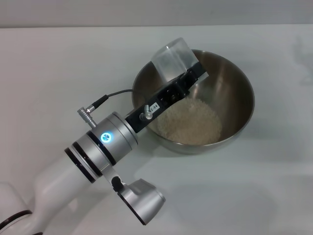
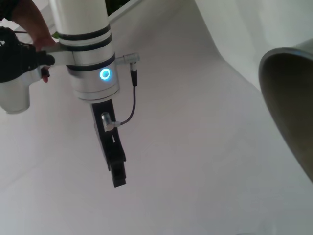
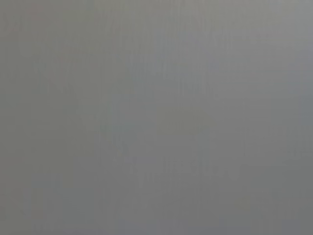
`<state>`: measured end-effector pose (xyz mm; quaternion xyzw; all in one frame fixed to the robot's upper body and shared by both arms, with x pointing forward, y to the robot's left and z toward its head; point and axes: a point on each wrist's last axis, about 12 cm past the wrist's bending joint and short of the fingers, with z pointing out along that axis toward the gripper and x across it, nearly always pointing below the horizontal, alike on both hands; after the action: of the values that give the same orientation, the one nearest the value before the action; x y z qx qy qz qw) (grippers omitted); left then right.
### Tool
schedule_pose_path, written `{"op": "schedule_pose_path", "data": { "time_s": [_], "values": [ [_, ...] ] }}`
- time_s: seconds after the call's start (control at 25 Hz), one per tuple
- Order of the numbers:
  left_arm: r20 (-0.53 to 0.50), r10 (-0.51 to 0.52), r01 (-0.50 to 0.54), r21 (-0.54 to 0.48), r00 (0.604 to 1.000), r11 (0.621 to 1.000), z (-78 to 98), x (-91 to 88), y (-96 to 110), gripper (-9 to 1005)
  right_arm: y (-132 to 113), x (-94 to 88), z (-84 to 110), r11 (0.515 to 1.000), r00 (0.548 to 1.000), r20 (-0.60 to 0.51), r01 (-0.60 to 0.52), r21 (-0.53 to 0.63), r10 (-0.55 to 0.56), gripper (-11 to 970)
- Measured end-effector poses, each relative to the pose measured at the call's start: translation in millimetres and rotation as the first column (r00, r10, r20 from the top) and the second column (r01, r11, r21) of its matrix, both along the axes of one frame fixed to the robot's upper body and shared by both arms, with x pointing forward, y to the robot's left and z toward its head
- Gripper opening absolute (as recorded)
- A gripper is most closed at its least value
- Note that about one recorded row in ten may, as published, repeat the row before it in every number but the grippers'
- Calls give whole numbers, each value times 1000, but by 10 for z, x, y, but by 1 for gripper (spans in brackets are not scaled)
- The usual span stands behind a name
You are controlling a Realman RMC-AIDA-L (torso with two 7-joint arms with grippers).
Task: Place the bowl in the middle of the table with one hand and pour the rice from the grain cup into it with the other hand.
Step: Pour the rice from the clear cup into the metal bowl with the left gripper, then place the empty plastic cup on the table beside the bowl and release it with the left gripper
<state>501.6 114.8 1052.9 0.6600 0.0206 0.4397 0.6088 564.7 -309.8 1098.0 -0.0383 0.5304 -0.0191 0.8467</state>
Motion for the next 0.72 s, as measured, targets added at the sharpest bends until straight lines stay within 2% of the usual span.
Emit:
{"op": "schedule_pose_path", "data": {
  "time_s": [0.2,0.4,0.52,0.56,0.6,0.68,0.72],
  "values": [
    [-22,-46,47,10,999,999,-50,-106,-49,62,-5,-19,2,1000,1000,10,1,1,-1,433],
    [-38,-52,52,-6,998,999,-47,-128,-67,64,-2,-38,-3,1000,1000,16,2,3,-2,433],
    [-122,-20,4,-127,992,992,31,-42,-28,65,-1,-46,-8,1000,1000,16,2,4,-2,433],
    [-122,-20,4,-127,992,992,31,-42,-28,65,0,-48,-10,1000,1000,15,2,5,-3,433],
    [-230,-18,-47,-274,973,961,114,29,7,65,0,-50,-12,1000,1000,15,3,5,-3,433],
    [-327,-46,-97,-406,944,909,183,88,47,66,-1,-53,-15,1000,1000,15,3,6,-3,434],
    [-375,-73,-124,-476,924,871,216,117,72,67,-1,-56,-17,1000,1000,14,4,6,-4,434]
  ]
}}
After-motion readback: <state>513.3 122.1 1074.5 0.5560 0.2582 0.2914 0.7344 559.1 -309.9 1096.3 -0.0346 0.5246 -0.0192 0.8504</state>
